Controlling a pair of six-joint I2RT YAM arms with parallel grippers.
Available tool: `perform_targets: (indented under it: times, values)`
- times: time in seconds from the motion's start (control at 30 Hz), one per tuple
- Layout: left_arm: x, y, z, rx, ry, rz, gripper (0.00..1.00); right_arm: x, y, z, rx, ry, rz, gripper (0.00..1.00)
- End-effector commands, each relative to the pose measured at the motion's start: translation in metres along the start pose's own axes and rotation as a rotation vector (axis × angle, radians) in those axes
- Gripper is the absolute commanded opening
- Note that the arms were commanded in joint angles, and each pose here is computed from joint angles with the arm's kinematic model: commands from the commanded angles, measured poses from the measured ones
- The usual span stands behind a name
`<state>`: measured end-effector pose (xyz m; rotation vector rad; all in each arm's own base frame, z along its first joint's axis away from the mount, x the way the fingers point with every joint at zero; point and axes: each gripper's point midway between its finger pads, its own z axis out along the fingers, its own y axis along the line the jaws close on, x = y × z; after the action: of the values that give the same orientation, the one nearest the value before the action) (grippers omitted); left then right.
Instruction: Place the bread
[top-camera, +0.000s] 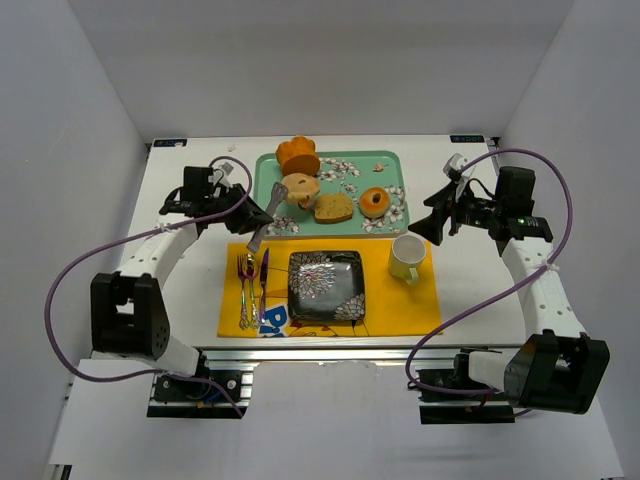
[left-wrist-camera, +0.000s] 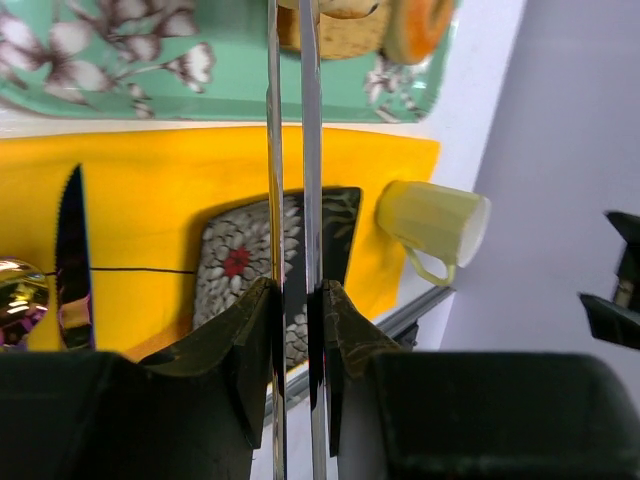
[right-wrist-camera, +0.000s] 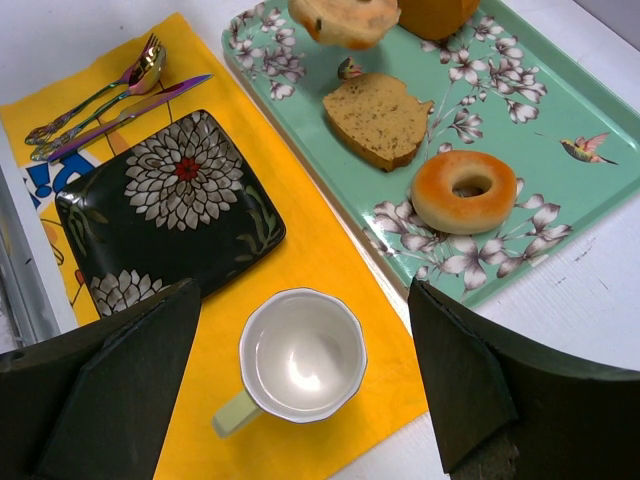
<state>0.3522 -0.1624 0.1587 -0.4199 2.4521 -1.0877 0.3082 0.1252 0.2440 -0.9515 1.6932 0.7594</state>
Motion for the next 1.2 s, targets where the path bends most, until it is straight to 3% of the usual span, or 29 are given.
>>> perform_targets:
  times: [0.0,0.27,0.6,0.83,0.87,0.93,1.0,1.17]
  values:
    - [-0.001,-0.039,-0.030,0.123,-0.039,0.079,0.00,-0.008,0.005,-0.004,-0.006,-0.022,-0.032,0.89]
    - [0.051,-0.044,-0.060,0.177,0.057,0.147,0.00,-0.010,0.005,-0.004,-0.005,-0.026,-0.038,0.89]
    - [0.162,-0.033,-0.045,0.082,0.295,0.258,0.00,-0.012,0.005,-0.005,-0.010,-0.028,-0.029,0.89]
    - [0.185,-0.003,-0.047,-0.043,0.330,0.272,0.00,-0.011,0.007,-0.005,-0.013,-0.025,-0.020,0.89]
    - [0.185,-0.001,-0.047,-0.050,0.330,0.274,0.02,-0.011,0.007,-0.005,-0.016,-0.026,-0.017,0.89]
    - [0.187,0.004,-0.048,-0.067,0.330,0.268,0.17,-0.011,0.007,-0.005,-0.016,-0.027,-0.015,0.89]
    - [0.185,0.005,-0.048,-0.077,0.322,0.269,0.39,-0.011,0.008,-0.005,-0.018,-0.027,-0.014,0.89]
    - [0.177,-0.004,-0.054,-0.077,0.283,0.273,0.52,-0.011,0.009,-0.005,-0.018,-0.026,-0.014,0.89]
